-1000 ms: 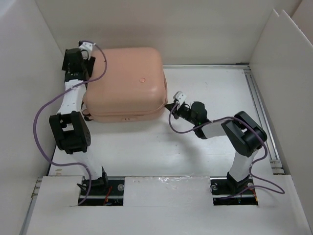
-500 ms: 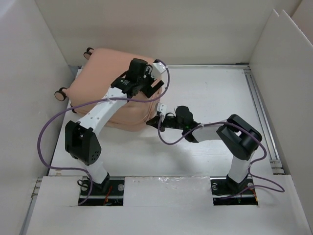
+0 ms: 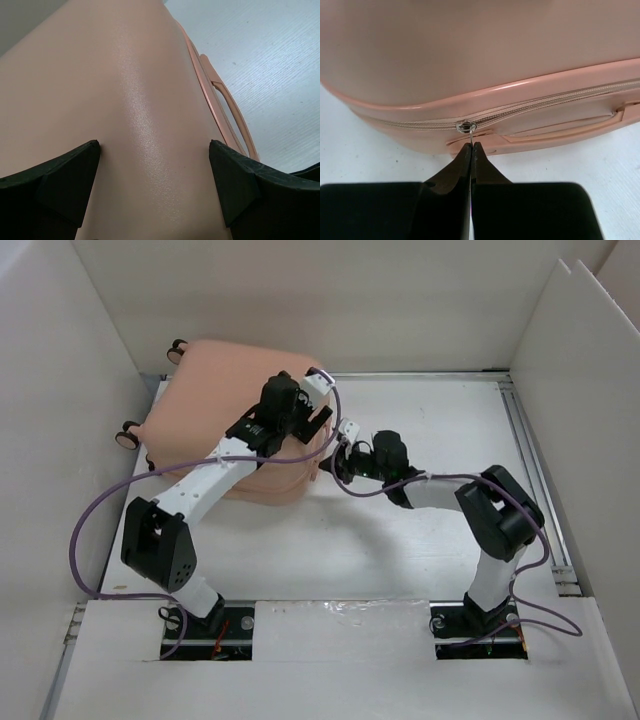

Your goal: Pack the luggage

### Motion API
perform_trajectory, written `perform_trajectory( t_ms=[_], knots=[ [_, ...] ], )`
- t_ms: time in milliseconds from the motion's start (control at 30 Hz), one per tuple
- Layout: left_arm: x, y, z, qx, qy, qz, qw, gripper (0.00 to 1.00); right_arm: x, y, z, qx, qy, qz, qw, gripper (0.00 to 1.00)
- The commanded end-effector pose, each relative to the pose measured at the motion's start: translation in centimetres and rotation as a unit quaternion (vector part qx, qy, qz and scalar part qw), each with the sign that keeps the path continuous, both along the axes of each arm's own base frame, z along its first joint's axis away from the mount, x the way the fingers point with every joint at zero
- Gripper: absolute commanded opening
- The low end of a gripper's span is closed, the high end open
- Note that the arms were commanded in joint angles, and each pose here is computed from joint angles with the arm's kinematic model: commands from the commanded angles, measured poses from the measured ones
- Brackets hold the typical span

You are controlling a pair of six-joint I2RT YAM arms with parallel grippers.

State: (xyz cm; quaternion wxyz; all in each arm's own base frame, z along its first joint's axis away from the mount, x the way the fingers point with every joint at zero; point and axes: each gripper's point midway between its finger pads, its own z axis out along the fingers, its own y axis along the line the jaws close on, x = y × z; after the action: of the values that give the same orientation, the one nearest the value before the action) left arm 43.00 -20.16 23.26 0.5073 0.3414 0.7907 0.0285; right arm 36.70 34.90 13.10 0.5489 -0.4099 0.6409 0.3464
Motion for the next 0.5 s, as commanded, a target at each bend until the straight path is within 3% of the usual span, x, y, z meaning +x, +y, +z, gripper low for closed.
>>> perform_trajectory(
  t_ms=[0,67,233,367,467],
  knots=[
    [-6.8,8.5,-11.9,0.175,0.196,0.06,0.963,0.84,6.3,-4.0,4.4,0.01,-0.042,-0.127,0.991,0.0],
    [-7.4,8.8,-12.6,0.178,0.202,0.06,0.961,0.84,9.4,-5.0,5.7,0.009,-0.053,-0.154,0.987,0.0],
    [-7.6,8.5,-12.7,0.166,0.202,0.055,0.964,0.83,16.8,-8.0,4.0,-0.018,-0.044,-0.213,0.976,0.0],
    [-8.0,8.6,-13.0,0.169,0.206,0.048,0.963,0.83,24.6,-10.5,6.8,-0.006,-0.078,-0.268,0.96,0.0],
    [-8.4,8.8,-13.7,0.176,0.211,0.045,0.961,0.83,27.2,-11.1,8.3,0.004,-0.103,-0.275,0.956,0.0]
  ],
)
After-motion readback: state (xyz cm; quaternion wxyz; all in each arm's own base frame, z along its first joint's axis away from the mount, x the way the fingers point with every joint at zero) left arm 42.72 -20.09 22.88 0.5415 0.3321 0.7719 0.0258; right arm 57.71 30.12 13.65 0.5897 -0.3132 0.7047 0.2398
